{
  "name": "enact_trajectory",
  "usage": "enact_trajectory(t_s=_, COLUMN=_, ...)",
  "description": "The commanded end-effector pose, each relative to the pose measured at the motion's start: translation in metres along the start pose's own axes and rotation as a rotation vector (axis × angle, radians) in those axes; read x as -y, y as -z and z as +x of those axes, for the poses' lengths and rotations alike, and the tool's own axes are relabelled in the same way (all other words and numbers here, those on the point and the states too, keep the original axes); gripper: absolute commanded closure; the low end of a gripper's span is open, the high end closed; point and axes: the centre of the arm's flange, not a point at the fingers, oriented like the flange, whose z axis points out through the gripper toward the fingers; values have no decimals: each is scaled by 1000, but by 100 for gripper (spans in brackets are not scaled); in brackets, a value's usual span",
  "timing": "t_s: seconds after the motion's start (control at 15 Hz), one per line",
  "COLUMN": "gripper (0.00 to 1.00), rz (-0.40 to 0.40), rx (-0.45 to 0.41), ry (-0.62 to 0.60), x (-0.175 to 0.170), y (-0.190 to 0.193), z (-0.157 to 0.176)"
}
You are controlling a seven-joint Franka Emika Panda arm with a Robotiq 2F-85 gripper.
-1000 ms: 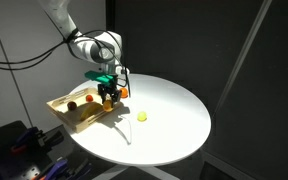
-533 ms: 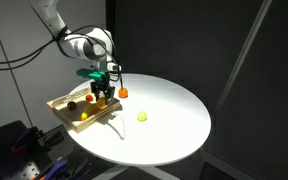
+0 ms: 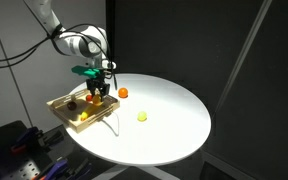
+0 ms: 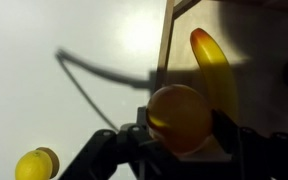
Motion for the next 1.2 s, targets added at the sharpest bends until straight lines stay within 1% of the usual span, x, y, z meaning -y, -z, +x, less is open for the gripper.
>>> enact_trajectory(t_s=0.0, gripper=59, rz=22, rx=7, ry=-33, x=9, y=8, z=-4)
enact_trajectory(t_s=0.4, gripper=59, rz=45, rx=4, ry=-44, x=11, y=8, z=-4)
enact_trajectory(t_s=0.47, gripper=59, rz=33, rx=2, ry=-21, x=10, y=1, z=0)
enact_trajectory(t_s=0.53, gripper=34, rz=33, rx=2, ry=-21, x=10, y=1, z=0)
enact_trajectory(t_s=1.07, gripper=34, rz=33, rx=8, ry=-20, x=10, y=-3, z=0)
enact_trajectory(t_s=1.13, gripper=59, rz=33, rx=8, ry=-20, x=10, y=-3, z=0)
